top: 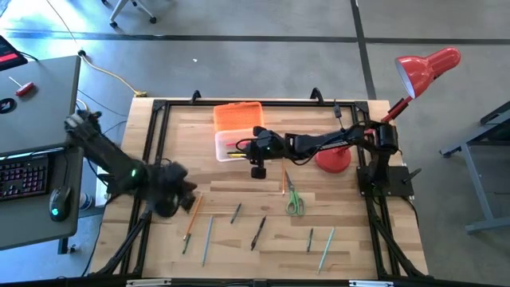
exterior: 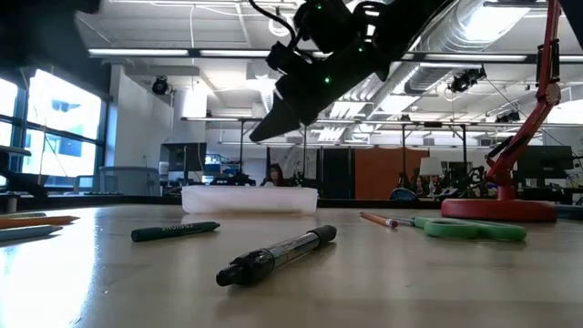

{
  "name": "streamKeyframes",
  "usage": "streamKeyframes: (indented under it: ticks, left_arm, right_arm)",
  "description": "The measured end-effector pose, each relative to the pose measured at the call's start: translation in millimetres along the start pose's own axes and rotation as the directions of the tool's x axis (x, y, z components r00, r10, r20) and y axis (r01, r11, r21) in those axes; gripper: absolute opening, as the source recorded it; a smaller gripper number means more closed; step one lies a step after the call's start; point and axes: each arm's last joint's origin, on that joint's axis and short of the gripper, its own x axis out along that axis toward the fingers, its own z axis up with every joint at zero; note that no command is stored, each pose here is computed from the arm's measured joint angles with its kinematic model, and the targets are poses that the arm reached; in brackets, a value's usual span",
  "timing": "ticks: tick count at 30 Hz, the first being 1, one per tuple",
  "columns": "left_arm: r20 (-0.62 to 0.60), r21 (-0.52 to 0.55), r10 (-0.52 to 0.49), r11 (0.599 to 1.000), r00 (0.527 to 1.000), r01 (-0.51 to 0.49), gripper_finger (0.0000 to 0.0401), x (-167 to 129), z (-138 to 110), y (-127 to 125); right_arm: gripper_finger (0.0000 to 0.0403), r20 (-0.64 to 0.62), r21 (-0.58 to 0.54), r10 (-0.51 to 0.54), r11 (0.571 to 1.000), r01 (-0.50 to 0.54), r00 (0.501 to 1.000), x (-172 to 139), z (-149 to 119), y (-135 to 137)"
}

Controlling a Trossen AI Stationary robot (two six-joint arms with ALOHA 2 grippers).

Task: Pick & place school supplies into a supply box
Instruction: Put the green crayon into the orange supply box

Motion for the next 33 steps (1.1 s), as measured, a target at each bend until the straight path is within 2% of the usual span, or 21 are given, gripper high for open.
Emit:
streamKeyframes:
  ticks: [2,5,8,14,19,25,29,33]
  left_arm:
    - [0.057,-0.024,-0.023,0.999,0.998,0.025,0.0051,-0.7,-20.9,-2.3]
    - [0.103,-0.032,-0.007,0.999,0.995,0.011,0.0051,3.6,-44.1,0.4]
    - [0.064,-0.026,0.081,0.996,0.995,-0.080,0.0051,10.4,-53.6,4.5]
    - [-0.064,0.007,0.170,0.985,0.983,-0.170,0.0051,24.1,-71.3,-0.3]
    - [-0.101,0.002,0.219,0.975,0.970,-0.220,0.0051,30.5,-78.8,-1.0]
    - [-0.063,0.018,0.235,0.972,0.970,-0.234,0.0057,31.9,-78.8,0.4]
    - [-0.056,0.009,0.239,0.971,0.969,-0.239,0.0086,34.1,-80.6,-0.5]
    - [-0.071,-0.049,0.293,0.954,0.953,-0.297,0.0126,43.7,-84.4,-0.9]
  right_arm:
    - [0.0083,-0.018,-0.001,0.002,1.000,-0.002,1.000,0.0,-1.8,0.3]
    - [0.0083,-0.028,-0.002,-0.010,1.000,0.010,1.000,-0.1,-2.5,-0.1]
    - [0.0083,-0.035,0.010,-0.017,1.000,0.017,0.999,0.0,-3.1,-0.3]
    - [0.0083,-0.038,0.035,-0.011,0.999,0.012,0.999,0.0,-3.5,-0.1]
    - [0.0083,-0.046,0.051,-0.008,0.999,0.011,0.999,-0.1,-4.2,0.4]
    - [0.0083,-0.047,0.053,-0.008,0.999,0.010,0.999,-0.2,-4.3,0.4]
    - [0.0083,-0.052,0.054,-0.007,0.999,0.010,0.999,-0.1,-4.8,0.5]
    - [0.0083,-0.058,0.075,-0.004,0.997,0.008,0.998,-0.2,-5.4,0.7]
